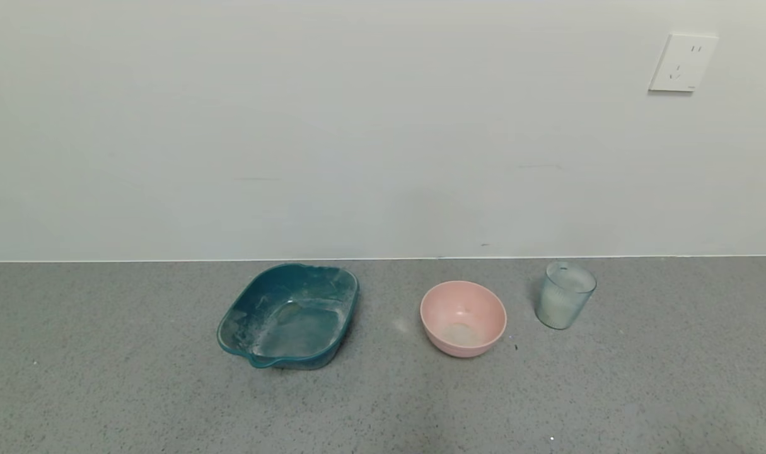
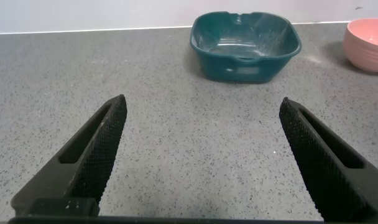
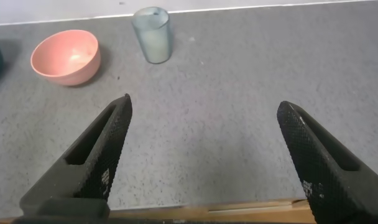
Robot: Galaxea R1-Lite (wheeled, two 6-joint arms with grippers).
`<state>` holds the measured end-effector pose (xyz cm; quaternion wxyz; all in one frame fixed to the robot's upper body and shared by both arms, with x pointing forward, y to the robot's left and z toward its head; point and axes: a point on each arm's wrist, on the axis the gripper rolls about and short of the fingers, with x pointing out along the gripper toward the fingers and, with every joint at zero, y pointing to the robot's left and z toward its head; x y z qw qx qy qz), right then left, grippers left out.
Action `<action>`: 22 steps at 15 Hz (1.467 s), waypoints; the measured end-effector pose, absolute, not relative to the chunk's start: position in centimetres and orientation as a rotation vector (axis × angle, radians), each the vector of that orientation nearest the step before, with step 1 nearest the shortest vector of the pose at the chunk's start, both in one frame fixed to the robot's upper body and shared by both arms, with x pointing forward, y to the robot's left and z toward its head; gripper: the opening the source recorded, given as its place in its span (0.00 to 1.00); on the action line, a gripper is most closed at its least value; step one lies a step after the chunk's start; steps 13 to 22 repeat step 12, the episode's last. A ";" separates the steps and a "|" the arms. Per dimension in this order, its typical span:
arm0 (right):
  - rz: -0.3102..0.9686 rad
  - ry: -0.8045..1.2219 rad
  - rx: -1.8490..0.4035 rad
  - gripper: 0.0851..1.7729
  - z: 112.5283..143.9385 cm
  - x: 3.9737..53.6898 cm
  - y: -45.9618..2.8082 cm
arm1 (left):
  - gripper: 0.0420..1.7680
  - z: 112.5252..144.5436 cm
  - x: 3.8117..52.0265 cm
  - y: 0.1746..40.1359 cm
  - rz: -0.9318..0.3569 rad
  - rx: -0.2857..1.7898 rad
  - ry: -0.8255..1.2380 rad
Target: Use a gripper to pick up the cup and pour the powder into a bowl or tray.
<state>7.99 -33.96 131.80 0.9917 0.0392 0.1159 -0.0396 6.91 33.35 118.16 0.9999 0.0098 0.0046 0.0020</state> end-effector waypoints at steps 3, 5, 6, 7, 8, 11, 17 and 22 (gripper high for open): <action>-0.113 0.173 0.086 0.96 130.3 6.0 -33.9 | 1.00 118.2 6.9 33.4 0.004 0.020 0.009; -0.121 0.134 0.089 0.96 128.9 5.3 -33.9 | 1.00 118.2 6.9 33.4 0.004 0.020 0.009; -0.121 0.097 0.091 0.96 128.1 5.3 -33.9 | 1.00 118.2 6.9 33.4 0.004 0.020 0.009; -0.119 0.056 0.093 0.96 127.4 5.3 -33.9 | 1.00 118.2 6.9 33.4 0.004 0.020 0.009; -0.119 0.024 0.093 0.96 126.5 5.4 -33.9 | 1.00 118.2 6.9 33.4 0.004 0.020 0.009; -0.116 -0.016 0.088 0.96 123.7 5.7 -33.9 | 1.00 118.2 6.9 33.4 0.004 0.020 0.009; -0.106 -0.013 0.082 0.96 122.7 5.7 -33.9 | 1.00 118.2 6.9 33.4 0.004 0.020 0.009; -0.106 -0.013 0.082 0.96 122.7 5.7 -33.9 | 1.00 118.2 6.9 33.4 0.004 0.020 0.009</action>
